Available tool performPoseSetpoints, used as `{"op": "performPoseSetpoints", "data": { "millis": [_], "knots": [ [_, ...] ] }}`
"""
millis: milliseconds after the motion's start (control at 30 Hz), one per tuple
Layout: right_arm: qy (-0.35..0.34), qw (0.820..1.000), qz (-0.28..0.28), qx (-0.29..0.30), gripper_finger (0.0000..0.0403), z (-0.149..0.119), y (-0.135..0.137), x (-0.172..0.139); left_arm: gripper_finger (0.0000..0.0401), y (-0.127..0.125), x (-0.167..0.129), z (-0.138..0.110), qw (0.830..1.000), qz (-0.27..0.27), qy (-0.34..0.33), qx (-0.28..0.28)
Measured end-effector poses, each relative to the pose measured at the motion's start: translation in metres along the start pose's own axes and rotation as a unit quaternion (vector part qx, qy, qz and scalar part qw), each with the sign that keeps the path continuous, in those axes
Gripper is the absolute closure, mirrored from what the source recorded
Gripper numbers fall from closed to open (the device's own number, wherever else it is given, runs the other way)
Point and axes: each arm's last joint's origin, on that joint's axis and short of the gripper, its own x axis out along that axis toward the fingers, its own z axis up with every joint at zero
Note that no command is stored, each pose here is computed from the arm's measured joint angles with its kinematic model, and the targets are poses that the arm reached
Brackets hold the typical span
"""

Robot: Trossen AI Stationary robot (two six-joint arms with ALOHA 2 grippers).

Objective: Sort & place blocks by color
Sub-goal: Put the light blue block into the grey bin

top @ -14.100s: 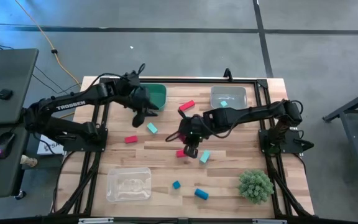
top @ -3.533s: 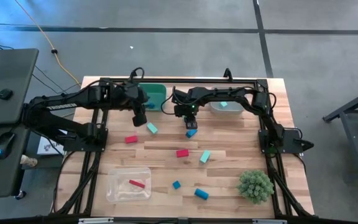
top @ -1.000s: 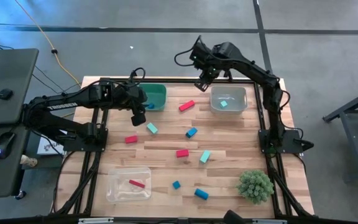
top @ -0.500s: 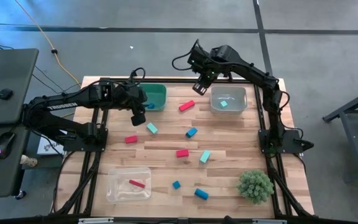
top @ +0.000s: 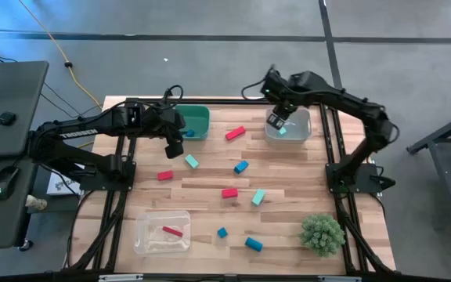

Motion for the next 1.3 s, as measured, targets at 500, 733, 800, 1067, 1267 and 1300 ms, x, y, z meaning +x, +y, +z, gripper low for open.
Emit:
{"op": "performPoseSetpoints", "data": {
  "millis": [500,733,800,1067,1267,1300],
  "knots": [
    [0.005,0.992,0.029,0.122,0.0295,-0.062,-0.02,0.06,0.0314,0.0,0.0,0.0,0.999,0.001,0.0,-0.049],
    [0.004,0.987,0.047,0.154,0.0295,-0.068,-0.021,0.089,0.0285,0.0,0.0,0.0,0.998,0.002,-0.001,-0.067],
    [-0.002,0.983,0.06,0.171,0.0295,-0.068,-0.023,0.097,0.0275,0.0,0.0,0.0,0.997,0.002,-0.001,-0.075],
    [0.006,0.975,0.072,0.209,0.0295,-0.079,-0.028,0.123,0.0259,0.0,0.0,0.001,0.996,0.001,-0.003,-0.089],
    [0.01,0.974,0.059,0.217,0.0284,-0.082,-0.032,0.129,0.026,0.0,0.0,0.002,0.996,-0.001,-0.009,-0.091],
    [0.009,0.975,0.056,0.216,0.028,-0.083,-0.033,0.129,0.026,0.0,0.0,0.003,0.996,-0.001,-0.014,-0.092]
  ]
}}
